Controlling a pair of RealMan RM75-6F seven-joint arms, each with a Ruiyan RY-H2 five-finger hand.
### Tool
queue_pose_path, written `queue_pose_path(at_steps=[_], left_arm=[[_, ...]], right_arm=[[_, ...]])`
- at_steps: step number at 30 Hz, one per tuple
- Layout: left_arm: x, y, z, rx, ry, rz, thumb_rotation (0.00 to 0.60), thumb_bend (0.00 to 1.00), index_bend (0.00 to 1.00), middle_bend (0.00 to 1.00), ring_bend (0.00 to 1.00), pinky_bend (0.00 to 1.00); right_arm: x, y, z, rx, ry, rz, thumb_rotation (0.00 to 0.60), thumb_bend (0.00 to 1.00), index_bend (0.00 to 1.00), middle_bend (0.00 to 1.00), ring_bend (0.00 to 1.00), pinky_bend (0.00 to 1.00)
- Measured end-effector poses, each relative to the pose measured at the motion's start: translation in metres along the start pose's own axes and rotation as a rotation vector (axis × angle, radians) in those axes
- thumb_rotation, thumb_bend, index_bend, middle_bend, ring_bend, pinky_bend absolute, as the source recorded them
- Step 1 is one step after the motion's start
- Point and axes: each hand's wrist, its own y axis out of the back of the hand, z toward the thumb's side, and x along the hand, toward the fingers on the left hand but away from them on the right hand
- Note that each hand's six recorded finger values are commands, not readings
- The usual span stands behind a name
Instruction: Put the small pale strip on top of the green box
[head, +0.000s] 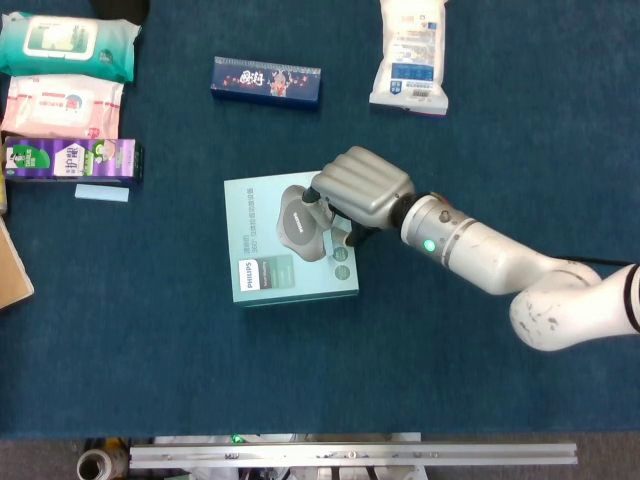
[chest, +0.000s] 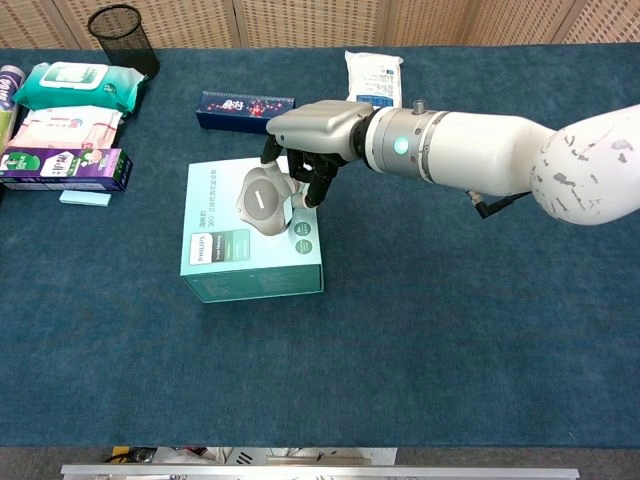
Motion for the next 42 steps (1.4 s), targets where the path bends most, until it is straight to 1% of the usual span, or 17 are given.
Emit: queue_pose_path(at_steps=[4, 8, 14, 22, 30, 42], left_arm=[[-0.001, 0.000, -0.001, -0.002, 0.004, -0.002, 0.600, 0.32, 0.08, 0.18, 0.15, 0.07], [-0.001, -0.001, -0.002, -0.001, 0.006, -0.004, 0.600, 0.32, 0.08, 0.18, 0.15, 0.07], [-0.002, 0.000, -0.004, 0.001, 0.011, -0.003, 0.600, 0.32, 0.08, 0.18, 0.15, 0.07], [-0.002, -0.001, -0.005, 0.001, 0.017, -0.008, 0.600, 0.32, 0.08, 0.18, 0.15, 0.07], [-0.003, 0.001, -0.010, 0.002, 0.029, -0.005, 0.600, 0.32, 0.08, 0.18, 0.15, 0.07], [-0.005, 0.001, -0.014, 0.001, 0.041, -0.009, 0.600, 0.32, 0.08, 0.18, 0.15, 0.07]], right_arm=[[-0.001, -0.001, 0.001, 0.014, -0.001, -0.005, 0.600, 0.32, 0.57, 0.93, 1.00, 1.00], [-0.004, -0.001, 0.004, 0.022, 0.004, -0.021, 0.600, 0.28, 0.54, 0.92, 1.00, 1.00], [-0.008, 0.002, 0.007, 0.034, 0.014, -0.048, 0.600, 0.26, 0.51, 0.91, 1.00, 1.00], [-0.015, 0.002, 0.012, 0.053, 0.026, -0.065, 0.600, 0.25, 0.50, 0.91, 1.00, 1.00], [-0.025, 0.008, 0.021, 0.046, 0.038, -0.092, 0.600, 0.25, 0.50, 0.91, 1.00, 1.00], [-0.040, 0.008, 0.021, 0.045, 0.019, -0.107, 0.600, 0.25, 0.50, 0.91, 1.00, 1.00]])
